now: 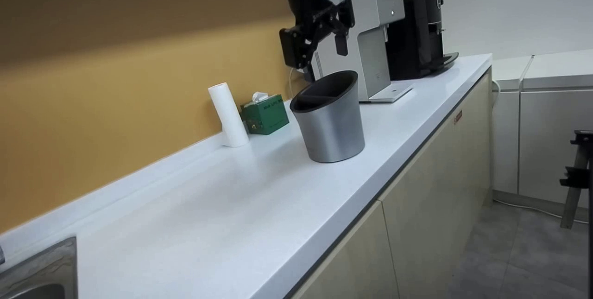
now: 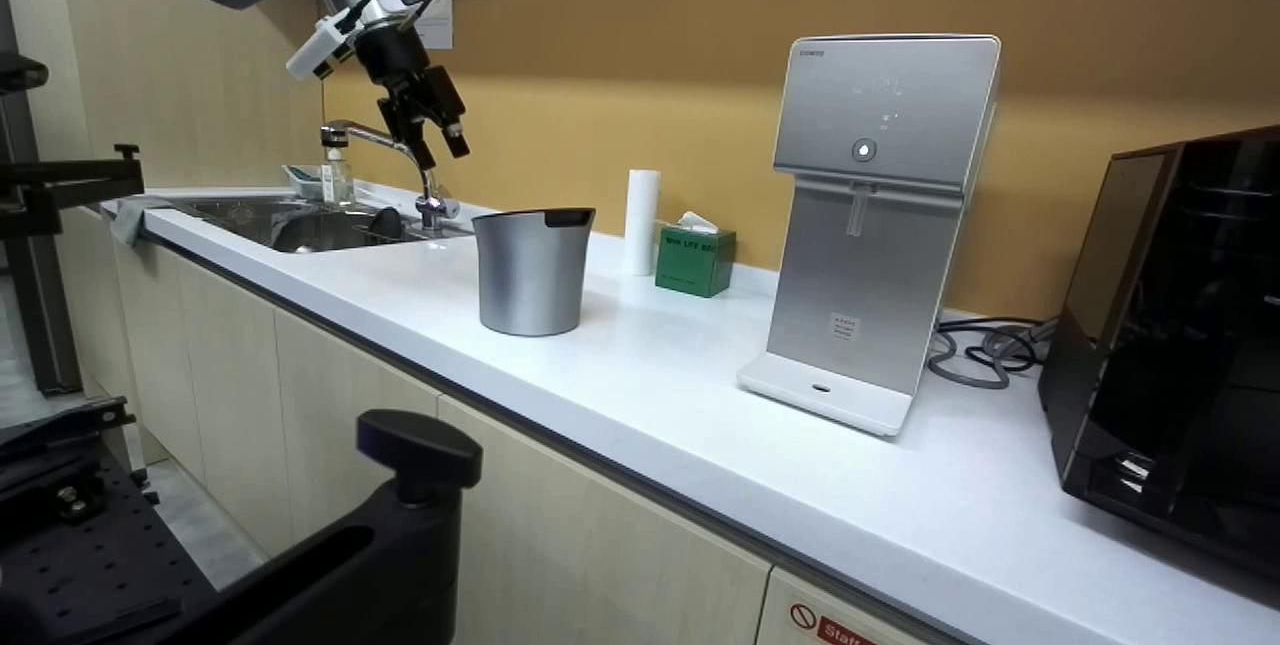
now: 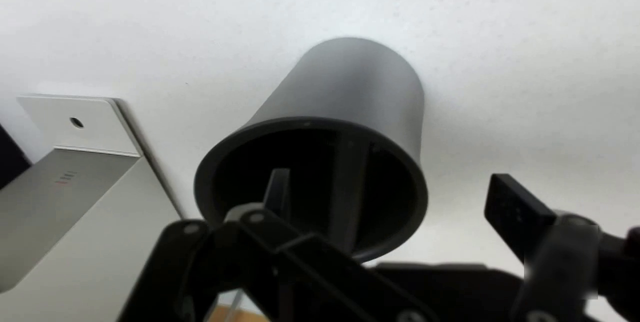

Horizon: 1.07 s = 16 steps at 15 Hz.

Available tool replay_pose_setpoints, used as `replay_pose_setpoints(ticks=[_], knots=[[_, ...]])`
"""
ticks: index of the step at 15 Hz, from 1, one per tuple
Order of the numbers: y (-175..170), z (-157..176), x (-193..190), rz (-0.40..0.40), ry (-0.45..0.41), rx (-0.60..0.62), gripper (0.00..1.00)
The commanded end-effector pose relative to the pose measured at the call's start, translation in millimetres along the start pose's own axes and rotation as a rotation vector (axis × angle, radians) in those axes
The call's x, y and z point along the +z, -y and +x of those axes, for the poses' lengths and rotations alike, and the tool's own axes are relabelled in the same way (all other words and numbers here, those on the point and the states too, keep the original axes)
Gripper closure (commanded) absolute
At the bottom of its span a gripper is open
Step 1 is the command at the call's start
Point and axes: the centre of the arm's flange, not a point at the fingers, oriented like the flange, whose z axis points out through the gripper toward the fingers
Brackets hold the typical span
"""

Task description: Remove the black bin from the grey bin.

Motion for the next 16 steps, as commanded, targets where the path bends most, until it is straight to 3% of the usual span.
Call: replay_pose_setpoints(ticks=[1, 3, 7, 16], knots=[[11.0, 44.8, -1.5, -0.117, 0.082, 0.107, 0.0], [10.4, 56.5, 2.3, -0.149, 0.14, 0.106, 0.0], [15.1, 76.6, 18.9, -0.122, 0.221, 0.088, 0.0], [-0.8, 118.3, 58.6, -0.011, 0.24, 0.066, 0.0]])
